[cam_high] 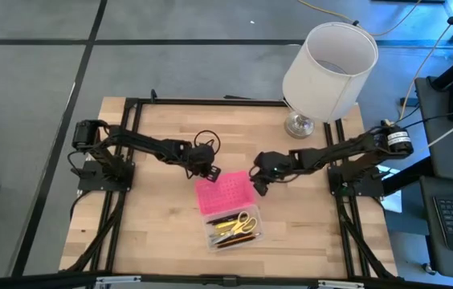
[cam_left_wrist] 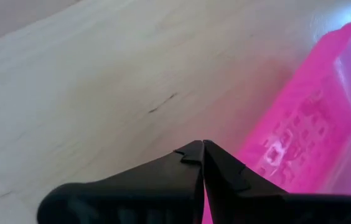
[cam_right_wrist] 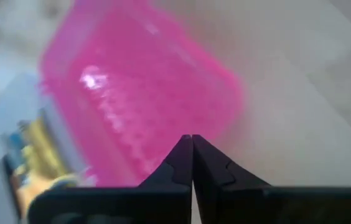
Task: Pick & place school supplies into a supply box
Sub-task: Close the pink supply box
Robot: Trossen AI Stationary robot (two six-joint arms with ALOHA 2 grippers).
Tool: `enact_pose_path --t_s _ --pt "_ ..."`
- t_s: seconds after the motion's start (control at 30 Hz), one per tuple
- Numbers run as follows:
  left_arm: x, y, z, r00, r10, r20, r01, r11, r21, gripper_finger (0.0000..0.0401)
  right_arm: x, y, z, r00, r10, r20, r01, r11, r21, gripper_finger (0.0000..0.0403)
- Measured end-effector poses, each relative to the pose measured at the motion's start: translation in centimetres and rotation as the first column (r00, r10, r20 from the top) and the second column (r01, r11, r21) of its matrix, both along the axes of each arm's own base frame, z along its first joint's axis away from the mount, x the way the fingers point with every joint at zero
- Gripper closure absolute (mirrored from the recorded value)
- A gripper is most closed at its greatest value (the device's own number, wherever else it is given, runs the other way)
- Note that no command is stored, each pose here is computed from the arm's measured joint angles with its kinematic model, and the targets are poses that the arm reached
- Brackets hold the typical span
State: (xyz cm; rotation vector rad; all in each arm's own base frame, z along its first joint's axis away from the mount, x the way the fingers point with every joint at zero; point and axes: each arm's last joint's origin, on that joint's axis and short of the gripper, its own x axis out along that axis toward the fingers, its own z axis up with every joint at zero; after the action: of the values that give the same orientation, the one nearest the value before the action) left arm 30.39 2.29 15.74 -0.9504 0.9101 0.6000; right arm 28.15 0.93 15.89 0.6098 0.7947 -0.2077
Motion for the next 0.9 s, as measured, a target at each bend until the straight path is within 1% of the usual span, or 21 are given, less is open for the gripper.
enact_pose_path --t_s 0.07,0.13,0.17,0.27,0.33,0.4,0.5,0.57,0.63,0.7,0.77,0.83,0.9 --pt "-0.1 0.3 -0.1 1.0 -0.011 -0.01 0.011 1.0 0.002 0.0398 0.0 0.9 0.8 0.998 0.061 0.03 -0.061 0.998 -0.016 0.04" --pt "-0.1 0.6 -0.1 1.0 -0.023 -0.011 0.023 1.0 0.012 0.0398 0.1 2.4 1.6 0.981 0.183 0.065 -0.181 0.983 -0.031 0.0399" --pt "-0.1 0.8 -0.1 1.0 -0.028 -0.009 0.028 1.0 0.009 0.0398 0.2 3.3 1.9 0.964 0.253 0.079 -0.251 0.967 -0.038 0.0399" --pt "0.0 1.4 -0.2 0.999 -0.054 0.003 0.054 0.998 -0.019 0.0398 0.1 6.5 2.8 0.888 0.446 0.113 -0.438 0.895 -0.088 0.0399" --pt "0.2 1.7 -0.3 0.997 -0.073 0.024 0.074 0.997 -0.034 0.0398 -0.1 8.2 2.9 0.841 0.529 0.115 -0.515 0.847 -0.128 0.0399" --pt "0.1 2.0 -0.5 0.996 -0.088 0.018 0.089 0.994 -0.057 0.0398 -0.6 9.6 2.7 0.805 0.585 0.102 -0.569 0.809 -0.147 0.0399" --pt "0.4 2.2 -0.9 0.994 -0.105 0.033 0.107 0.991 -0.08 0.0398 -1.3 11.3 2.7 0.764 0.638 0.1 -0.622 0.768 -0.152 0.0399" --pt "0.3 2.2 -1.1 0.994 -0.111 0.02 0.112 0.99 -0.082 0.0398 -1.8 12.3 2.7 0.748 0.656 0.102 -0.642 0.754 -0.143 0.0399" --pt "0.7 2.2 -1.2 0.992 -0.117 0.049 0.121 0.99 -0.077 0.0398 -2.1 13.1 2.6 0.744 0.66 0.101 -0.646 0.75 -0.141 0.0399" --pt "0.7 2.2 -1.3 0.99 -0.131 0.057 0.137 0.986 -0.1 0.0398 -2.2 13.9 2.4 0.748 0.655 0.107 -0.641 0.755 -0.137 0.0399" --pt "1.2 2.2 -1.4 0.984 -0.149 0.099 0.159 0.982 -0.102 0.0398 -2.4 14.7 2.1 0.753 0.647 0.117 -0.634 0.762 -0.132 0.0399" --pt "1.2 2.1 -1.5 0.983 -0.157 0.096 0.168 0.979 -0.118 0.0398 -2.3 15.6 1.8 0.759 0.64 0.118 -0.626 0.768 -0.136 0.0399" --pt "1.3 2.1 -1.4 0.981 -0.159 0.108 0.171 0.978 -0.117 0.0398 -2.2 16.4 1.5 0.759 0.643 0.102 -0.627 0.764 -0.149 0.0399"
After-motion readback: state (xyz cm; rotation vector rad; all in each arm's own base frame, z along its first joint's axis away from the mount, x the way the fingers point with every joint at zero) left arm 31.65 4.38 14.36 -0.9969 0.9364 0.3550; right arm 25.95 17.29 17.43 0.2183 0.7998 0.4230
